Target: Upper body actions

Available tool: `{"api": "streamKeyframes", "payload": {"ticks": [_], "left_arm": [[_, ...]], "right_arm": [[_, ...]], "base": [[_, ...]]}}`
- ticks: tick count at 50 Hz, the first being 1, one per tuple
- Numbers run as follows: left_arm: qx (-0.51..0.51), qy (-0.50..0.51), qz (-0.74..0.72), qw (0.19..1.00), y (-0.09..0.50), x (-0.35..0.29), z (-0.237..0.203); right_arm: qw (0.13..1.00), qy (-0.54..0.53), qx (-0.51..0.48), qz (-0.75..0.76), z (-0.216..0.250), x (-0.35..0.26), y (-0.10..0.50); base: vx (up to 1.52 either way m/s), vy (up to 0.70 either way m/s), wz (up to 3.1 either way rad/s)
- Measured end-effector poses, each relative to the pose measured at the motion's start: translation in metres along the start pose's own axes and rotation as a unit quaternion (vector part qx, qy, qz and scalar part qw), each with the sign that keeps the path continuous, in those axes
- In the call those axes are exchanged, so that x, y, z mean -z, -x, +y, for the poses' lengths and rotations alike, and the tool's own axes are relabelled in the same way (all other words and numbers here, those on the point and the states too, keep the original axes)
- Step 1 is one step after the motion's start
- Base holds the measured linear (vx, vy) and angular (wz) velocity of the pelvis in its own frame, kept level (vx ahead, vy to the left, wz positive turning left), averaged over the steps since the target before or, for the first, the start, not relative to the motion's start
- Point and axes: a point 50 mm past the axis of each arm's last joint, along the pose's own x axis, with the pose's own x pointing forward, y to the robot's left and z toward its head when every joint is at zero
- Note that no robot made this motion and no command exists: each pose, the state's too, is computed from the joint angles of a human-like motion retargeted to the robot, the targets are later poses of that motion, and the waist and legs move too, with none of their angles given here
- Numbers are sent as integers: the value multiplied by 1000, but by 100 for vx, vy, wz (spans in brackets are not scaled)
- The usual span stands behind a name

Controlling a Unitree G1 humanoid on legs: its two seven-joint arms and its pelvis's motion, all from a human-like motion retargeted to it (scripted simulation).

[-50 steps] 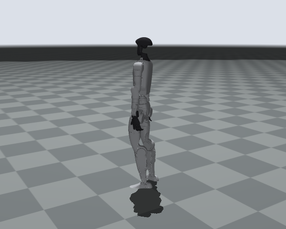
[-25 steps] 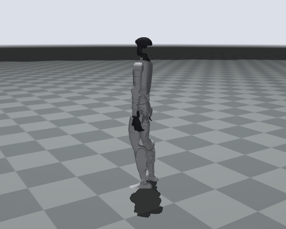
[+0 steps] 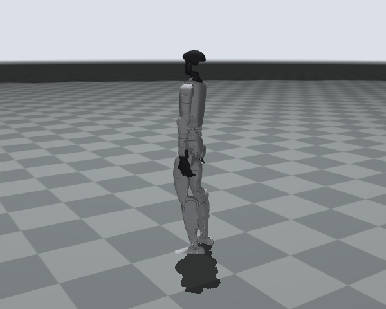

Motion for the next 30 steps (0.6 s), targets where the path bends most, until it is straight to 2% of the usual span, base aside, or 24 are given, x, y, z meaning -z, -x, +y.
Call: {"api": "streamKeyframes", "payload": {"ticks": [30], "left_arm": [[6, 1, -7, 1000, 0, -1, 0]], "right_arm": [[1000, 3, 1, 0, 0, 0, 0]], "base": [[0, 0, 0]]}}
